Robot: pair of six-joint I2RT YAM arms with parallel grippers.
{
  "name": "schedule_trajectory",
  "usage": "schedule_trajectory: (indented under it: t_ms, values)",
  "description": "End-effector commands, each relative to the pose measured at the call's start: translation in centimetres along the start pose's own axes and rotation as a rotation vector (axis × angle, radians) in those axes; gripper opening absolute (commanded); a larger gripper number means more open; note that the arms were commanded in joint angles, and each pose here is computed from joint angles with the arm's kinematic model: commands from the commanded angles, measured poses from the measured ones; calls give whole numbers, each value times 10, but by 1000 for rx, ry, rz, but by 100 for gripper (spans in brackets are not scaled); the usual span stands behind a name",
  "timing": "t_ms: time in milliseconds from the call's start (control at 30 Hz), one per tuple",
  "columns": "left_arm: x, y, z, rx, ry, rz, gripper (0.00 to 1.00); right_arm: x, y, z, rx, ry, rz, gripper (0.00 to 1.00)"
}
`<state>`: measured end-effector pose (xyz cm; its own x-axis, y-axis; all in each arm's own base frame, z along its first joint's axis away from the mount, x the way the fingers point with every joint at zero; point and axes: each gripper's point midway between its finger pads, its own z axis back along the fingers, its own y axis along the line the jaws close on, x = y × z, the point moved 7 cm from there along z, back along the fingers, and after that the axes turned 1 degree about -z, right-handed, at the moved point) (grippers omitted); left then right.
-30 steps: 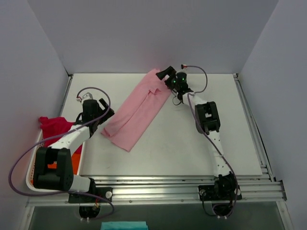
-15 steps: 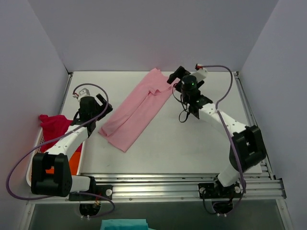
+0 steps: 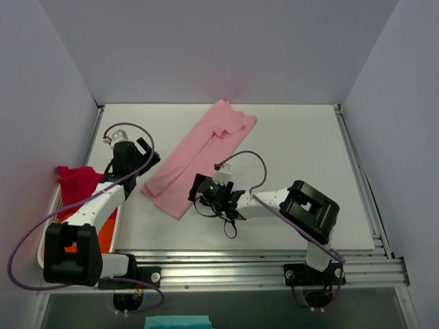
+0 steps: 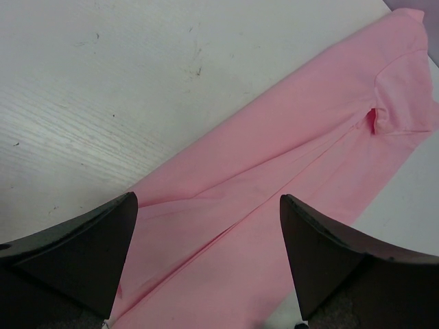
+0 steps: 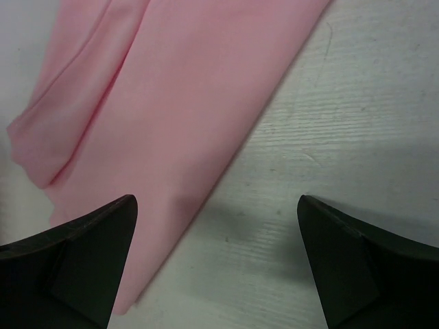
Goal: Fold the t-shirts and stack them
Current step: Rotate the tshirt 90 degrees
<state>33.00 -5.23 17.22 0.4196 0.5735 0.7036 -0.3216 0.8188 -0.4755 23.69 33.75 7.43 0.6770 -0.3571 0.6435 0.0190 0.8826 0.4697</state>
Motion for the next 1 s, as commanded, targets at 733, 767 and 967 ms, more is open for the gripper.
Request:
schedule_trajectory:
  t_ms: [733,767,967]
  values:
    - [5,16,11,11,-34,8,93,-54,-33,-18,-78,126,-26,0]
    - [4,16,11,9,-34,7,93,-42,-38,-12,-96,92,-41,0]
    - [0,3,15,-61,-22,19,93,-11,-109,25,-298,-3,-81,0]
